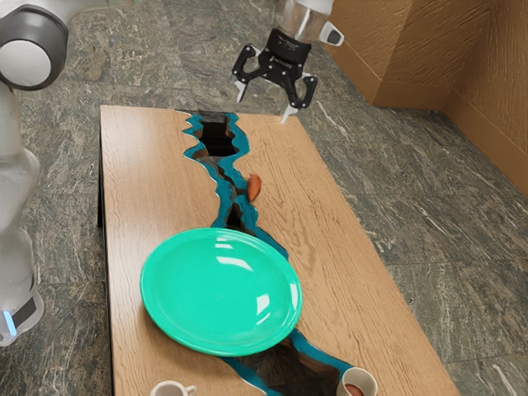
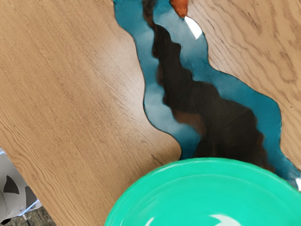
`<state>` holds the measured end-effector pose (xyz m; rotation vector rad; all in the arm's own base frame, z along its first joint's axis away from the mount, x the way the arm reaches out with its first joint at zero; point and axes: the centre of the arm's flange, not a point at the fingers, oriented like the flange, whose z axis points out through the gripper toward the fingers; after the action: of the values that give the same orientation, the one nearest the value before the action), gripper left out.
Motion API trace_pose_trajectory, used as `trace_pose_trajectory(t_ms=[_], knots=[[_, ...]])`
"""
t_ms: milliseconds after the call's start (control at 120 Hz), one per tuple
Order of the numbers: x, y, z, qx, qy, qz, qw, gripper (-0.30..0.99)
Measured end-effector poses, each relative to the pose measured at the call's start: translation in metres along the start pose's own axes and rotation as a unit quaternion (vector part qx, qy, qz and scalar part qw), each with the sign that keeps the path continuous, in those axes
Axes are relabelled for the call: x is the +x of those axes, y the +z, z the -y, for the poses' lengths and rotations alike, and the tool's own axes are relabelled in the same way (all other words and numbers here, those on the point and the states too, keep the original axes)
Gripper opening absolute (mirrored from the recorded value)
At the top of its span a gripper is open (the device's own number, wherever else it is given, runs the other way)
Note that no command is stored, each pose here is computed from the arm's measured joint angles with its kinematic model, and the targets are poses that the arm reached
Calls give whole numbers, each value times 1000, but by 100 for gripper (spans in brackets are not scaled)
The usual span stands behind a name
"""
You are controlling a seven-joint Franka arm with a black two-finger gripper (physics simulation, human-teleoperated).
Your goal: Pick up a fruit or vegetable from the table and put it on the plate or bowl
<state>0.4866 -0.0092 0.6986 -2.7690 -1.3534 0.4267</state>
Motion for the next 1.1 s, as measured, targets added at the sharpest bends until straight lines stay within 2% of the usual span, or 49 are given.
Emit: trace_pose_trajectory(t_ms=[150,200,258,325,383,467,533,608,700,800,950,1100], knots=[[8,-18,-9,-79,-156,-33,984,69],[0,-30,1,-103,-191,-35,976,69],[4,-33,11,-114,-221,-23,968,69],[36,-13,23,-97,-259,4,961,69],[80,29,41,-71,-296,38,952,69],[125,62,61,-65,-334,58,939,69],[141,79,50,-63,-337,56,938,69],[159,111,26,-55,-335,71,938,69],[157,149,-4,-50,-313,86,944,69],[152,166,-21,-58,-289,85,952,69],[187,175,-5,-78,-269,56,958,69],[211,193,3,-80,-246,47,965,69]])
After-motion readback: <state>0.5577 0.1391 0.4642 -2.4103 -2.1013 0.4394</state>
